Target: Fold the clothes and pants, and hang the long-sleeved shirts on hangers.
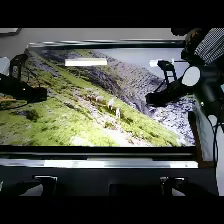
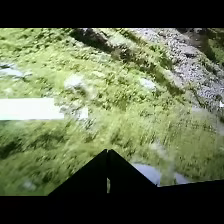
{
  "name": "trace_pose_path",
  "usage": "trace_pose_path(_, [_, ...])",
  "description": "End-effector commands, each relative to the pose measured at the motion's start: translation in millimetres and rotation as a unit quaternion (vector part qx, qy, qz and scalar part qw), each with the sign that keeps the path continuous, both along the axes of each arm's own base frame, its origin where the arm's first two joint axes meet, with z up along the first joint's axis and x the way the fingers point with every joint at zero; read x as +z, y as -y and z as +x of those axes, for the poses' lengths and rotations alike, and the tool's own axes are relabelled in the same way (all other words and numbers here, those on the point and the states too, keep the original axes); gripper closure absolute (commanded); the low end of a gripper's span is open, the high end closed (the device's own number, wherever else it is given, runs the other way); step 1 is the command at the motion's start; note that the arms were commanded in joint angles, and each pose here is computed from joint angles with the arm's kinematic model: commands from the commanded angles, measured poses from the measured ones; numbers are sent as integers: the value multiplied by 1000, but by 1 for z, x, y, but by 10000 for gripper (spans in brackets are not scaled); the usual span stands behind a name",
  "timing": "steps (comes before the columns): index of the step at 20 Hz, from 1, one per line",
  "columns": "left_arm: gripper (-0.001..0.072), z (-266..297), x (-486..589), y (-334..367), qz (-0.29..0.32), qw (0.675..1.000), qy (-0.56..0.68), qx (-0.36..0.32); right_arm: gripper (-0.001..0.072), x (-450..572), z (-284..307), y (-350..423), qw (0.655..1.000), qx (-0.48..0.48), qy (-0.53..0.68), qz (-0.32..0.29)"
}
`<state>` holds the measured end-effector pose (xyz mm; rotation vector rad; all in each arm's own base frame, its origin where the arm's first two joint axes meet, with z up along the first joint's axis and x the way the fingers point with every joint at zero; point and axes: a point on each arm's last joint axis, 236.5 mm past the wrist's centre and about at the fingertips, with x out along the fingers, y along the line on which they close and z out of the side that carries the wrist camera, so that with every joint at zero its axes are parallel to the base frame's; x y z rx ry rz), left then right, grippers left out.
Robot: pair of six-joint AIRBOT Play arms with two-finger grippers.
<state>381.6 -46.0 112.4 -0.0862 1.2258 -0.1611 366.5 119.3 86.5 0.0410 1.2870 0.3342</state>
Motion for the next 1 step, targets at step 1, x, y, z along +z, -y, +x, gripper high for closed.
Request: trace_pose_path(1, [688,0,0,0,1,1000,0,0,665,1,0,-1,1000,1,1,0])
